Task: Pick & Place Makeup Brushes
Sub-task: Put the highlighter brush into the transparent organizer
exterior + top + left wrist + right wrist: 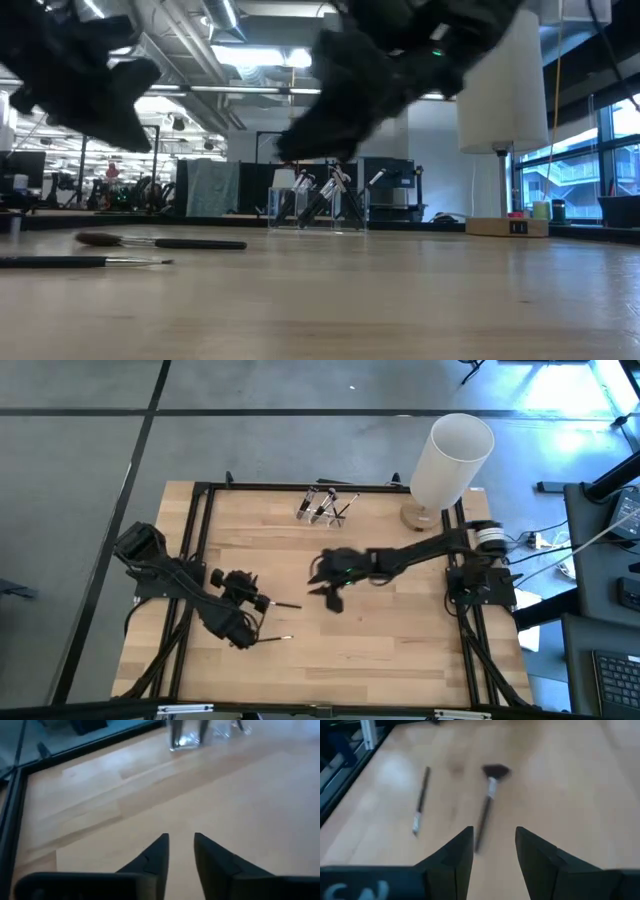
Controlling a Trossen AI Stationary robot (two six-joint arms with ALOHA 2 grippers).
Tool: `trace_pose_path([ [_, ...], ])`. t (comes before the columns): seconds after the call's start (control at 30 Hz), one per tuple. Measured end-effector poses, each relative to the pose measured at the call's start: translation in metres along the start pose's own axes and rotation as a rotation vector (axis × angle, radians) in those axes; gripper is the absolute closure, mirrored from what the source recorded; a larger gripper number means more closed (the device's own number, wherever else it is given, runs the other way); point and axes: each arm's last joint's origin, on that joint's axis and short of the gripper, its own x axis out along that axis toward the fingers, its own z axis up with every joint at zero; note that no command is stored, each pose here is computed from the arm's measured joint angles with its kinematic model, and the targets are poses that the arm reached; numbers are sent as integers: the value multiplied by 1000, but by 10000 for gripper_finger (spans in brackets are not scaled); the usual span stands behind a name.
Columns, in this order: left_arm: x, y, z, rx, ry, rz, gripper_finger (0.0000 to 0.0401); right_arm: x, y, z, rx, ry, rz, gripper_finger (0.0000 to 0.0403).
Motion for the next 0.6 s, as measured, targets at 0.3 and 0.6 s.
trace_pose_path([
  [0.3, 9, 33, 17, -32, -49, 111, 243, 81, 12, 35, -100, 109, 29, 258],
  [0.6, -9, 74, 65, -84, -139, 17, 253, 135, 6, 41, -157, 225, -11, 258],
])
